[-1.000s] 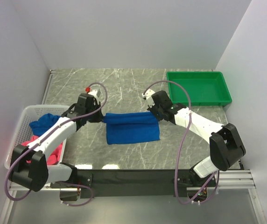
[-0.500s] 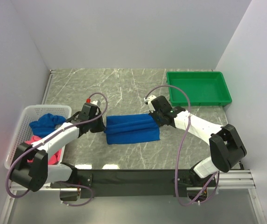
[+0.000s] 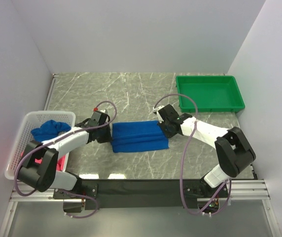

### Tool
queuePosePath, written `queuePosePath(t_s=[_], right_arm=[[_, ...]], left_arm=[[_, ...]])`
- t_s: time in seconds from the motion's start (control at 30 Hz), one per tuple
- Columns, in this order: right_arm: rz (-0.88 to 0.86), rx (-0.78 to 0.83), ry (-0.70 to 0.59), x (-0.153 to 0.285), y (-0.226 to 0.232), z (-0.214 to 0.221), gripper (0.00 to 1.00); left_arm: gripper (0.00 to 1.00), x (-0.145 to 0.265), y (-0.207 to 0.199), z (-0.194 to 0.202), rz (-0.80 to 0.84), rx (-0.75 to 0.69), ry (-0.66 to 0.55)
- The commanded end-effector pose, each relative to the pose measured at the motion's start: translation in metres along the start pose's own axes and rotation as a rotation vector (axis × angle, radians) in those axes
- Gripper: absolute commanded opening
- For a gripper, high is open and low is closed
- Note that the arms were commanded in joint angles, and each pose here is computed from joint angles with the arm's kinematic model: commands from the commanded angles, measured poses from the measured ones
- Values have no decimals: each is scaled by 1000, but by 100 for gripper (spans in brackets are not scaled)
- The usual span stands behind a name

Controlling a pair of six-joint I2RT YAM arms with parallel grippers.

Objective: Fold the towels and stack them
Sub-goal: Fold the towel

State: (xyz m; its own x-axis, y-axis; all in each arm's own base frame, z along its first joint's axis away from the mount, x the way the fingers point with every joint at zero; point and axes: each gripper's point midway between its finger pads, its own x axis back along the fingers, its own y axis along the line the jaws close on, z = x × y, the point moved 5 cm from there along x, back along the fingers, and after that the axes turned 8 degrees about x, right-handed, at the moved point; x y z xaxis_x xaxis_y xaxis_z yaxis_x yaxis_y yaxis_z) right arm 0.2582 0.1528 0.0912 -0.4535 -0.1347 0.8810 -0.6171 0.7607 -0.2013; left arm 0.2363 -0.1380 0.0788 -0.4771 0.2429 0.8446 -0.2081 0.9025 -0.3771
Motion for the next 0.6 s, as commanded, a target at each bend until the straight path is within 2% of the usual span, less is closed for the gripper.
queuePosePath(t_s=[0.0,0.33,0.57], right_arm=[[17,-19,57,-6,1,12,0],[64,-27,47,-22,-6,-8,0],[128,-54,3,5,-18,-18,0]], left_arm=[[1,-3,9,-10,-96,17,-48],[1,-17,4,-30,-175,4,-62],[1,11,-6,-48,-150,-19,-141]])
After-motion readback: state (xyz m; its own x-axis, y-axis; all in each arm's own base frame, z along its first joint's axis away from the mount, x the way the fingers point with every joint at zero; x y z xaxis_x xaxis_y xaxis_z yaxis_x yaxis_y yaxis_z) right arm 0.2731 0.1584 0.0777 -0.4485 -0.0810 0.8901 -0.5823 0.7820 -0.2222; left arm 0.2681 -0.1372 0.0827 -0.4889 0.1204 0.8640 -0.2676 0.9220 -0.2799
